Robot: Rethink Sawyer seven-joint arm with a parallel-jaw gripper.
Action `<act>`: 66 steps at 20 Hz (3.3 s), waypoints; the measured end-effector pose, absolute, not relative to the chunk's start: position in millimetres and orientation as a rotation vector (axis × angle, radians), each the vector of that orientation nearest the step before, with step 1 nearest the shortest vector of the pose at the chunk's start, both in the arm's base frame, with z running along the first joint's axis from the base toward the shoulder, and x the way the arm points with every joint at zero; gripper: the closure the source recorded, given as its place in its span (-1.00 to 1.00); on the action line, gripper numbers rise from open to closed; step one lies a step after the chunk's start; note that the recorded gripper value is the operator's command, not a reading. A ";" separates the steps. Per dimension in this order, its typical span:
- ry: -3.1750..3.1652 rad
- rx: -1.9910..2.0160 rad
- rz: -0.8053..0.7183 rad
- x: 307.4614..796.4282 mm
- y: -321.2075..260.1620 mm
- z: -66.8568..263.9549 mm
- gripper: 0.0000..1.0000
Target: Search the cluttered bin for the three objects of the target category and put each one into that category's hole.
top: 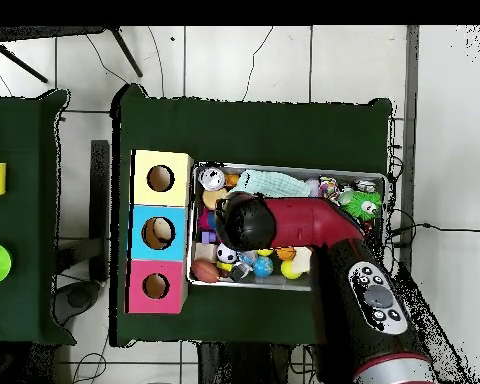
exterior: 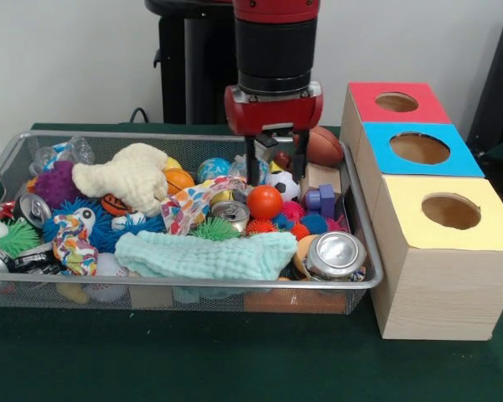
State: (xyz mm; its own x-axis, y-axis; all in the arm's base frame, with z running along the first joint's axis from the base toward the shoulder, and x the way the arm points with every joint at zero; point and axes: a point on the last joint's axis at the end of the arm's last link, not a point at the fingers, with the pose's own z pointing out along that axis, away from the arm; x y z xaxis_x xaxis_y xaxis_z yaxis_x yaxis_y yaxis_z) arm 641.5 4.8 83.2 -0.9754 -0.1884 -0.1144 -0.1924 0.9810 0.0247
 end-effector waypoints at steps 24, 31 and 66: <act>3.054 -0.388 -0.006 639.9 -127.7 70.4 -1.00; 3.018 -0.519 -0.023 647.2 -154.3 67.0 -1.00; 2.962 -0.850 -0.193 617.3 -205.5 56.0 -1.00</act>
State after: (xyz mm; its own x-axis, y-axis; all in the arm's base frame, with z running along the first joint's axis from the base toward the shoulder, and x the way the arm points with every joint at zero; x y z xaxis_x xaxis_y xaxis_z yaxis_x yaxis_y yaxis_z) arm 617.3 -205.5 56.0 -0.8471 -0.5312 -0.0169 -0.5245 0.8407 -0.1346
